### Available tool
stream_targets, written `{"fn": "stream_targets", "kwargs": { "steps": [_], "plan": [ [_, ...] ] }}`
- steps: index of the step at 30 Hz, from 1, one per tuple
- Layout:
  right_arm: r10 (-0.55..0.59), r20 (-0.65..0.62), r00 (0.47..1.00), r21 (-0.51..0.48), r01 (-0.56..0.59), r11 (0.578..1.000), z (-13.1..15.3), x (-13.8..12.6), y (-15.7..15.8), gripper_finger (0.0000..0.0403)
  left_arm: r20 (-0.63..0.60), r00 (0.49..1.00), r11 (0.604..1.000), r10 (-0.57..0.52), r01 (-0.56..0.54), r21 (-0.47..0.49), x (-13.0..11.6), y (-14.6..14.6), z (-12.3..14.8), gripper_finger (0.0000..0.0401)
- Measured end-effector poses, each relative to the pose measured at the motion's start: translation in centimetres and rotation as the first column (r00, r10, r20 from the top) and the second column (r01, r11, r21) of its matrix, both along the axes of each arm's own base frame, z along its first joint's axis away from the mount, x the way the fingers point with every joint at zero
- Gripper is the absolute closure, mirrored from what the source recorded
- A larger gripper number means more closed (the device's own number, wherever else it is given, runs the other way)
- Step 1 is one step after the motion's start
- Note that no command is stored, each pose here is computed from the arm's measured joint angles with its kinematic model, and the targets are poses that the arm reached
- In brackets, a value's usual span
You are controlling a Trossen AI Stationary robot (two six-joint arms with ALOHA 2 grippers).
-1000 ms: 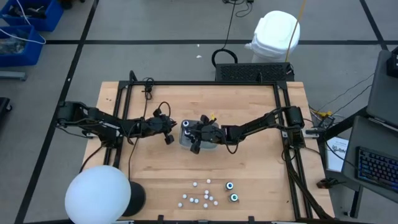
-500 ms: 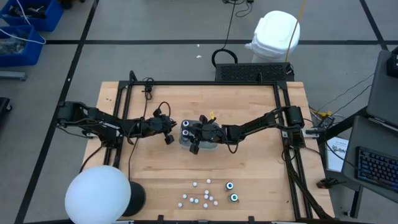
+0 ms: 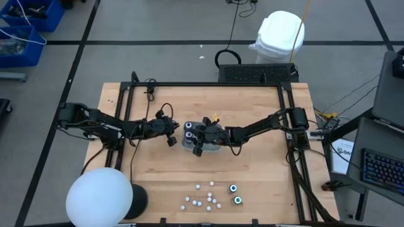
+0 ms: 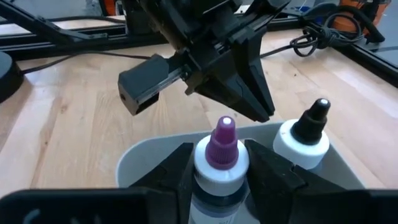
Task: Pick & Place food coloring
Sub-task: Put the large violet food coloring bottle into the gray bin, then put the large green food coloring bottle into the gray bin
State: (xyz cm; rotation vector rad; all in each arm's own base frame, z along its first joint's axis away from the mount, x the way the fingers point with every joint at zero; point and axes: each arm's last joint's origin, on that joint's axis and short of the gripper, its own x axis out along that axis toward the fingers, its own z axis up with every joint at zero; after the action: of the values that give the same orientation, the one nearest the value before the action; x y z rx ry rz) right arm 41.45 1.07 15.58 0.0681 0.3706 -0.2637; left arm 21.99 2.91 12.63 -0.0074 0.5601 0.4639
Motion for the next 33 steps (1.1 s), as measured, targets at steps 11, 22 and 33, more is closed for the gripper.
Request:
{"fn": "stream_targets", "kwargs": {
  "steps": [11,22,33],
  "plan": [
    [0.002,0.018,1.000,-0.008,-0.001,1.000,0.2,0.1,-0.2,0.0230,0.001,1.000,1.000,-0.001,0.001,0.002,0.0,0.0,0.0,0.0359],
    [-0.003,0.024,1.000,-0.090,0.005,0.996,3.9,-1.1,-0.3,0.0181,0.004,1.000,1.000,-0.006,0.006,0.011,0.0,0.0,0.1,0.0359],
    [0.010,-0.024,1.000,-0.215,-0.015,0.977,15.6,-10.7,4.7,0.0183,-0.068,0.997,0.998,-0.036,0.040,0.051,-0.2,0.0,-0.3,0.0359]
  ]
}}
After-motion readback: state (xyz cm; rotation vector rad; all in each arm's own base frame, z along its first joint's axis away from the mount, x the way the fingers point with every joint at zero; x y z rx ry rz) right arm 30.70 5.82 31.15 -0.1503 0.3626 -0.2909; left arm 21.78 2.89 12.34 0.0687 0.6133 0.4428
